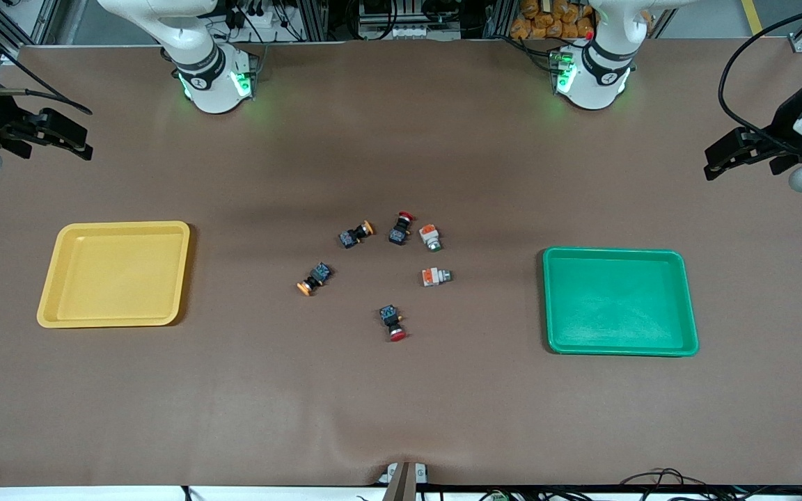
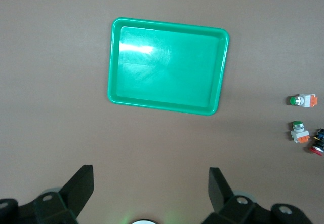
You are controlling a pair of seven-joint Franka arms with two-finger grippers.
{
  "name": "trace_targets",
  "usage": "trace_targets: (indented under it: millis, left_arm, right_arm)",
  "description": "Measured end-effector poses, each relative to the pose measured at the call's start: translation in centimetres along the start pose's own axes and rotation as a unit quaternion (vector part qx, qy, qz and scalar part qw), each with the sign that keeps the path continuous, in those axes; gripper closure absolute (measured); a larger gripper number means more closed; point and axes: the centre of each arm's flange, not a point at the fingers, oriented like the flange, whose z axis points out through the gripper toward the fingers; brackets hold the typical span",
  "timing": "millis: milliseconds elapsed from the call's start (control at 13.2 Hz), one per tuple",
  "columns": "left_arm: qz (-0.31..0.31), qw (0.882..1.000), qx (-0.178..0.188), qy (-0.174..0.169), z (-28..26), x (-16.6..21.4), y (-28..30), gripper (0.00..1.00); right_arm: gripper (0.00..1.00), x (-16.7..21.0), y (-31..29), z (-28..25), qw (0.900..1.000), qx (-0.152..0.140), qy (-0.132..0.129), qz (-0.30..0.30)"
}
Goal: Place green and yellow buttons in trays
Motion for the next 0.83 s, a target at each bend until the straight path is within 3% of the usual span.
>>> trace_targets:
  millis: [832]
  left_arm:
    - [-0.006,1.0,0.009,0.005,-0.53,0.05,-0.75,0.0]
  right_arm:
    - [0.0,0.0,0.02,0.05,1.0,0.0,-0.001,0.0]
